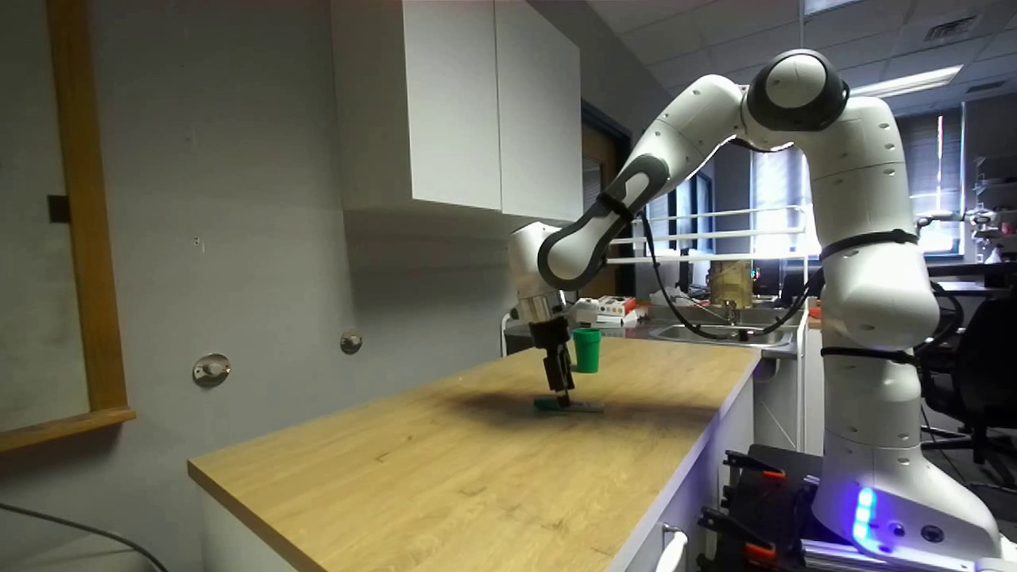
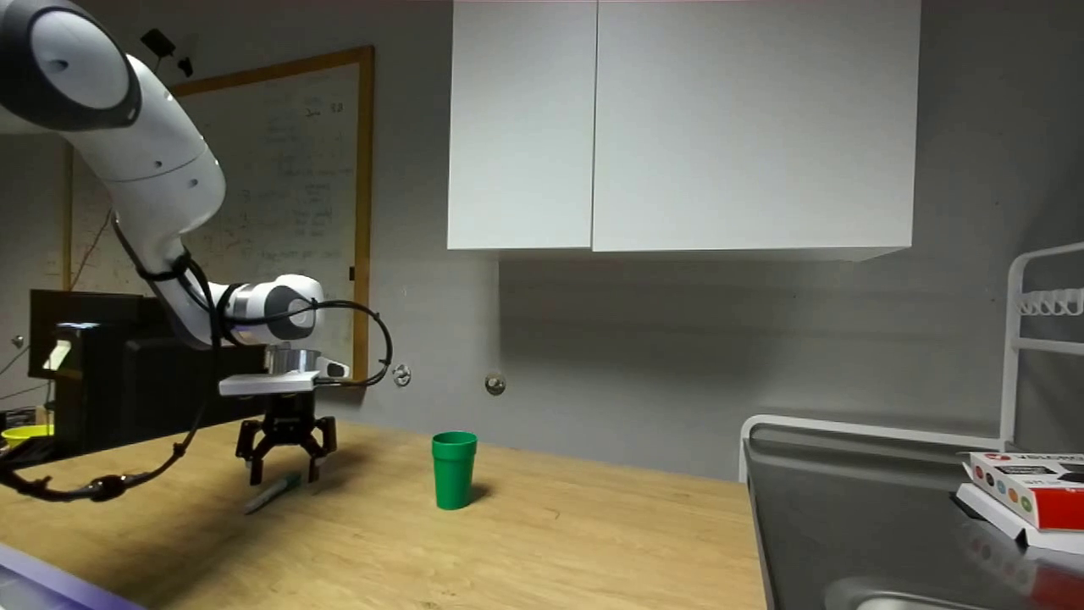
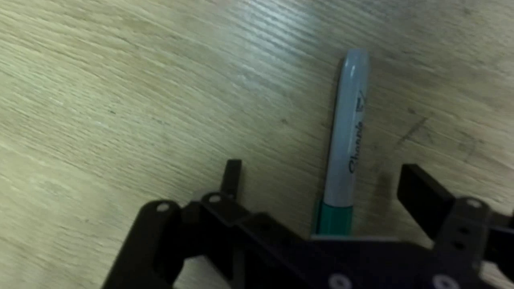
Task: Put the green marker inside the green cup
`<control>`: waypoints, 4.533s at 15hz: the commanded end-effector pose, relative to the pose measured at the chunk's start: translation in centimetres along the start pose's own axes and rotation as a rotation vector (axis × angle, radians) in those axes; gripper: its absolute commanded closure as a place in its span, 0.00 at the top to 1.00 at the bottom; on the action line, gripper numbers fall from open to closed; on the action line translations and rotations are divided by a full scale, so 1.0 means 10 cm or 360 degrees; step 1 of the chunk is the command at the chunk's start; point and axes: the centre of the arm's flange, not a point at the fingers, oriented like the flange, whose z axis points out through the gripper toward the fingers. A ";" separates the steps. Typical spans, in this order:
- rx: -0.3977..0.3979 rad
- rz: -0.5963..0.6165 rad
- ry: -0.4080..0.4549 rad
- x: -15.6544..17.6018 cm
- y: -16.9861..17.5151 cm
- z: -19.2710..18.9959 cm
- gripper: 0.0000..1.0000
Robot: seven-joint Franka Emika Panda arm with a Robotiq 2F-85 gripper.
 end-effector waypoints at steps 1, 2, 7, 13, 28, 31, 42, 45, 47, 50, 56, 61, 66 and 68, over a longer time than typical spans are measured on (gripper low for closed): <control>-0.0026 -0.0079 -0.0040 0.12 -0.06 0.02 1.00; -0.0034 -0.0083 -0.0044 0.13 -0.07 0.03 0.94; -0.0063 -0.0100 -0.0042 0.13 -0.08 0.03 0.43; -0.0092 -0.0089 -0.0044 0.10 -0.06 -0.06 0.02; -0.0173 0.1142 0.0334 -0.47 0.52 -1.32 0.07; -0.0154 0.1403 0.0386 -0.57 0.87 -1.48 0.06; -0.0253 0.2340 0.0621 -0.95 1.78 -1.88 0.06; -0.0357 0.2574 0.0687 -0.98 1.91 -1.84 0.06; -0.0448 0.2719 0.0717 -1.01 2.00 -1.76 0.06; -0.0608 0.2928 0.0724 -1.05 2.19 -1.57 0.06; -0.1013 0.3298 0.0611 -0.96 2.25 -1.29 0.06; -0.1402 0.3439 0.0471 -0.65 2.03 -1.22 0.06; -0.1588 0.3435 0.0394 -0.34 2.00 -1.34 0.06; -0.1624 0.3454 0.0374 -0.28 2.11 -1.40 0.06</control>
